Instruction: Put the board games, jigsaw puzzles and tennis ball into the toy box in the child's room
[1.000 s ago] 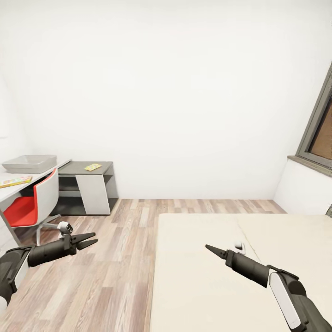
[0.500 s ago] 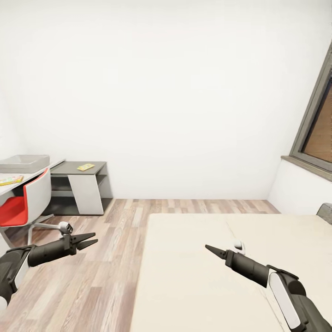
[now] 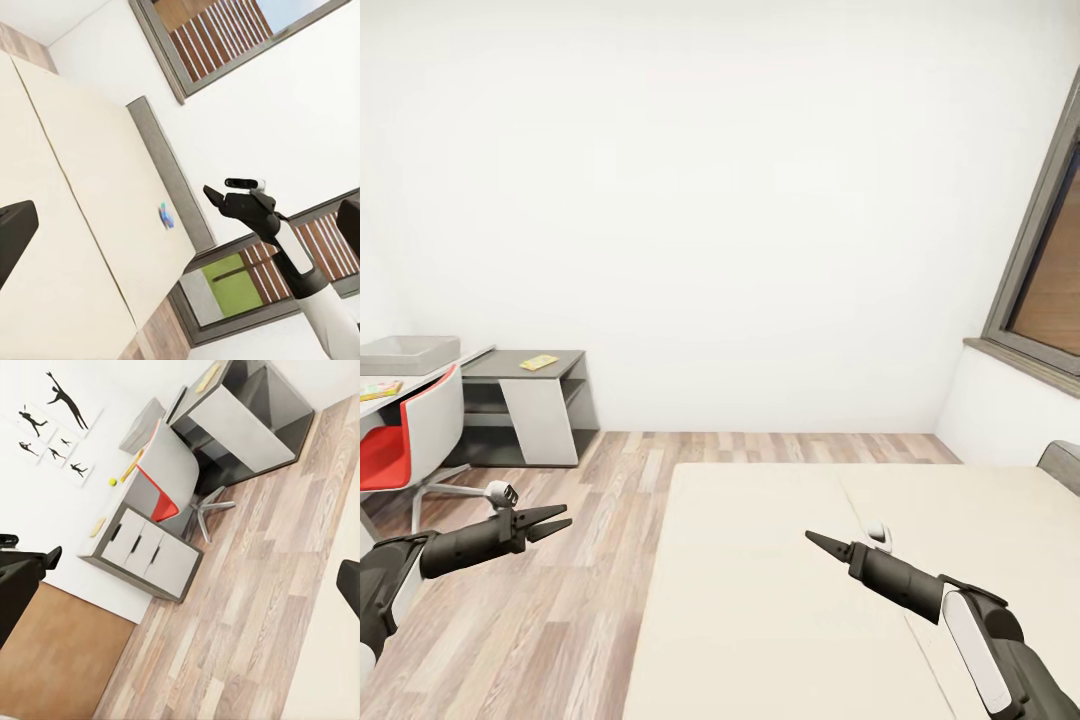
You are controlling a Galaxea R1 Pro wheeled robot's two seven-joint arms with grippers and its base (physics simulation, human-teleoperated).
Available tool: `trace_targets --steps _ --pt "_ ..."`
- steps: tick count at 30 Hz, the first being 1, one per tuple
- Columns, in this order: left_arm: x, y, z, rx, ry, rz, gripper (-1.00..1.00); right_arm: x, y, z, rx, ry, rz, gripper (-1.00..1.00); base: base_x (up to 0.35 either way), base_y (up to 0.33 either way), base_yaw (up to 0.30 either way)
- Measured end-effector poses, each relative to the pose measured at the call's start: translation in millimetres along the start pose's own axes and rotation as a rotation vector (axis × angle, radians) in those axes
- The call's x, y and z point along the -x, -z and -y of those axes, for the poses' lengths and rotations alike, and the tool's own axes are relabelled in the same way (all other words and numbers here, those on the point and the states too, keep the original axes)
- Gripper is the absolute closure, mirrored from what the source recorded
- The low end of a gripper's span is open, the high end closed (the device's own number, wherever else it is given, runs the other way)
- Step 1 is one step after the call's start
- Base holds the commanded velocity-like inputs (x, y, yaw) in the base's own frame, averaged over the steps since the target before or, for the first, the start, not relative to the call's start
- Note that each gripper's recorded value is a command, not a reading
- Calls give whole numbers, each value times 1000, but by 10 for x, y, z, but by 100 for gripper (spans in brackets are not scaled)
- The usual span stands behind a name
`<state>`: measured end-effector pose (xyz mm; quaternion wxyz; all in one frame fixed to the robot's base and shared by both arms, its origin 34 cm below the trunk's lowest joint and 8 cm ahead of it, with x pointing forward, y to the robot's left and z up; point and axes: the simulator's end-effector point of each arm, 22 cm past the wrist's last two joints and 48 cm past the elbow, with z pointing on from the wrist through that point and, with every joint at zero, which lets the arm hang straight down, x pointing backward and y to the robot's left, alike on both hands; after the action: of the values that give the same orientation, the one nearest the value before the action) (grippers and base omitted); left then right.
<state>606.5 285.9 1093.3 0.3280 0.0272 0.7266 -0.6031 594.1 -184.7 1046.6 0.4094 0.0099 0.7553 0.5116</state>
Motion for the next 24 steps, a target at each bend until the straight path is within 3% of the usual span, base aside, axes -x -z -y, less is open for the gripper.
trace_targets --steps 24 --pt "0 0 0 0 1 0 -100 2 1 -1 1 -1 1 -100 -24 -1 0"
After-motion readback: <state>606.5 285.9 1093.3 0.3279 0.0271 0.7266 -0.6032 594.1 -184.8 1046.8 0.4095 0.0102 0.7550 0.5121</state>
